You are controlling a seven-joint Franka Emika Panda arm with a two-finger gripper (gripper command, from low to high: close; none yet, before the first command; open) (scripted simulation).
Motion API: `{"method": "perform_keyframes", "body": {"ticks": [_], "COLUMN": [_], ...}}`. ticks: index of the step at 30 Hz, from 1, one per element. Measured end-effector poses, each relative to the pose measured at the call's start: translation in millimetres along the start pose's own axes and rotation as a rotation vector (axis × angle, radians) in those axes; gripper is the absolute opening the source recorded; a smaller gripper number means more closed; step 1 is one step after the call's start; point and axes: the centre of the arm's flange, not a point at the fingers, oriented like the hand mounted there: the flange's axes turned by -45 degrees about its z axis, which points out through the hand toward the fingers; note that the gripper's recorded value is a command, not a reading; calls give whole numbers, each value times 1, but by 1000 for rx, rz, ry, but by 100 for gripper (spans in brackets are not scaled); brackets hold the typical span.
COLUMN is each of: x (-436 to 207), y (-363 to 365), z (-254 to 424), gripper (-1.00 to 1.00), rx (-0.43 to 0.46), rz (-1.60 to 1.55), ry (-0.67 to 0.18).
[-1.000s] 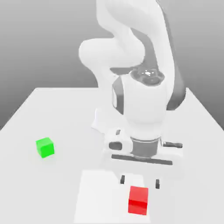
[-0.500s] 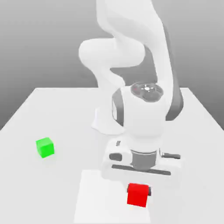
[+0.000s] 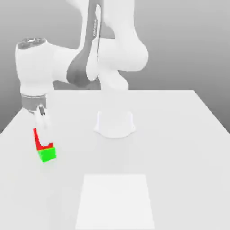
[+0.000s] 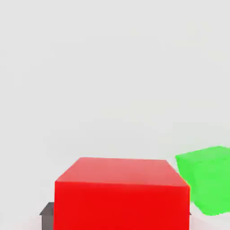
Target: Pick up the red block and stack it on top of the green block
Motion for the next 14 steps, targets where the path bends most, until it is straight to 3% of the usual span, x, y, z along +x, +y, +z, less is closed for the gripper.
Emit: {"method": "perform_keyframes", "body": {"ticks": [3,10,11,14], "x": [3,3,1,1], "y": [35,39,38,38], "z": [10,59,66,66], "gripper": [-100,-100,100,100], "rx": [18,23,20,20], "rz": [139,160,156,156], "ry": [-21,-25,-23,-23]}}
